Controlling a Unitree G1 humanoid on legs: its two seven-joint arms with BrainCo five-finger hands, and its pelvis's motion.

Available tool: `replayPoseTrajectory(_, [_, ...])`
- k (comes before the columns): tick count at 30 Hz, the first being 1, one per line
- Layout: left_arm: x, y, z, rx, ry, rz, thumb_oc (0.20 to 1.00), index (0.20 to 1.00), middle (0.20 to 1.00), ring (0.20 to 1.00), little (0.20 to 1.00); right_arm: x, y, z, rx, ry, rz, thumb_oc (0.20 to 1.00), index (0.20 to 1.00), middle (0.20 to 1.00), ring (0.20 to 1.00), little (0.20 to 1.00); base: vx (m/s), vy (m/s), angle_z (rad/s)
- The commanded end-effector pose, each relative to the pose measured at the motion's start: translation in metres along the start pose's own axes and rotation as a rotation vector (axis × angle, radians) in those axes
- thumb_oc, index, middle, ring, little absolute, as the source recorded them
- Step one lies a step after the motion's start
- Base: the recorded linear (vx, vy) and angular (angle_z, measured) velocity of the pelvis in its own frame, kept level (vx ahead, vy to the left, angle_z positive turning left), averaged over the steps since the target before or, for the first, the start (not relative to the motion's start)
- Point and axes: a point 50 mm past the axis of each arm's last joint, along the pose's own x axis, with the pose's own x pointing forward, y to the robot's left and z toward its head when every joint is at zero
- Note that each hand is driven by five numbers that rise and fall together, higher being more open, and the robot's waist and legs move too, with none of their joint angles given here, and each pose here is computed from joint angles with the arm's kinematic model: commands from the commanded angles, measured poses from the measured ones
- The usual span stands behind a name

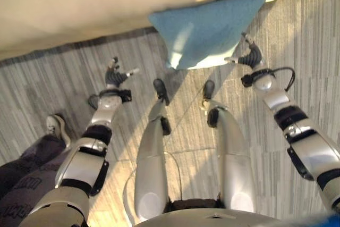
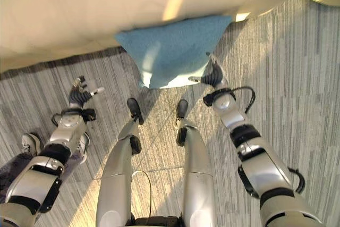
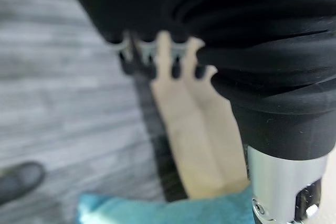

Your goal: Pick up all the scattered cushions and arrange them neatly on the sofa.

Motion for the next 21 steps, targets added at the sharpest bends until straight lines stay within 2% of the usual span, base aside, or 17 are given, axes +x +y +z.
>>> replayPoseTrajectory(1, [0.005, 0.012, 0.028, -0.034, -0.120, 0.033, 1.000, 1.000, 1.000, 1.000, 1.000, 0.005, -0.026, 0.000, 0.019, -0.010, -0.078, 1.000, 1.000, 1.000, 1.000, 1.000, -0.02, -0.101, 0.04])
replayPoseTrajectory(7, [0.016, 0.004, 0.076, -0.006, -0.247, -0.009, 1.000, 1.000, 1.000, 1.000, 1.000, 0.018, -0.057, 0.006, -0.068, 0.015, -0.136, 1.000, 1.000, 1.000, 1.000, 1.000, 0.01, -0.088, 0.05])
replayPoseTrajectory(15, [0.023, -0.003, 0.111, -0.023, -0.321, -0.038, 1.000, 1.000, 1.000, 1.000, 1.000, 0.026, -0.101, 0.011, -0.074, 0.056, -0.241, 1.000, 1.000, 1.000, 1.000, 1.000, 0.04, -0.104, 0.04])
replayPoseTrajectory(21, [0.020, -0.018, 0.124, -0.063, -0.356, -0.095, 1.000, 1.000, 1.000, 1.000, 1.000, 0.030, -0.118, 0.022, -0.108, 0.038, -0.276, 1.000, 1.000, 1.000, 1.000, 1.000, 0.05, -0.107, 0.02])
